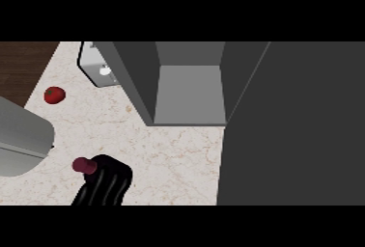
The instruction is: Pick up the wine, place it into the cabinet and close the cabinet
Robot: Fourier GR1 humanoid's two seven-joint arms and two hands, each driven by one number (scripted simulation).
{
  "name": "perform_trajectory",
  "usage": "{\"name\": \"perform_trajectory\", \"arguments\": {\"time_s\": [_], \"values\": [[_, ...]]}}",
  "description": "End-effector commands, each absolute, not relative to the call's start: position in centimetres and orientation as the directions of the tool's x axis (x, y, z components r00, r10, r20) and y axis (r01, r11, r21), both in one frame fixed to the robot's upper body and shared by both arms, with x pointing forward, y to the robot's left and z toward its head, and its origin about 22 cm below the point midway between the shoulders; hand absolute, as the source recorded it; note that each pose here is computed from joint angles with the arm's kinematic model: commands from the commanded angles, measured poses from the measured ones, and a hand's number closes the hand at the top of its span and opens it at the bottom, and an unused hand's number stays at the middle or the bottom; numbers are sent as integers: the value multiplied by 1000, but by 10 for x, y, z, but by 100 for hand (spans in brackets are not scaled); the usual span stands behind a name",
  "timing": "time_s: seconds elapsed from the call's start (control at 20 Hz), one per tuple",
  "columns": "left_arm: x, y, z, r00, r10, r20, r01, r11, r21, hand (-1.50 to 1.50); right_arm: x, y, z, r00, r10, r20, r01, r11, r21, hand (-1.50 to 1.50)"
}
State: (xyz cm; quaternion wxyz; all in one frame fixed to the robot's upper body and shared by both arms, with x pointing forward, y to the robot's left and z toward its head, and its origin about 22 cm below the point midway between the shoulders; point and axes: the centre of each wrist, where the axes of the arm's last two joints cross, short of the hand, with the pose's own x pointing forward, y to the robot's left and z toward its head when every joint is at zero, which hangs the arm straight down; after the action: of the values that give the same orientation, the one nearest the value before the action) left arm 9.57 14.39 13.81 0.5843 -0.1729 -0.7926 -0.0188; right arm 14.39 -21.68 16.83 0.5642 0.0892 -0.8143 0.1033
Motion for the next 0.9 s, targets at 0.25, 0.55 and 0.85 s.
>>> {"name": "perform_trajectory", "arguments": {"time_s": [0.25, 0.55, 0.85], "values": [[78, 142, 163, -251, 302, 920, 268, 935, -233, -150, 125, -210, 185, -361, -28, 932, -259, 963, -71, -150], [77, 169, 175, -296, 247, 923, 203, 960, -192, -150, 126, -209, 195, -361, -27, 932, -246, 967, -67, -150], [83, 181, 173, -289, 231, 929, 169, 968, -188, -150, 124, -210, 205, -370, -16, 929, -236, 969, -78, -150]]}}
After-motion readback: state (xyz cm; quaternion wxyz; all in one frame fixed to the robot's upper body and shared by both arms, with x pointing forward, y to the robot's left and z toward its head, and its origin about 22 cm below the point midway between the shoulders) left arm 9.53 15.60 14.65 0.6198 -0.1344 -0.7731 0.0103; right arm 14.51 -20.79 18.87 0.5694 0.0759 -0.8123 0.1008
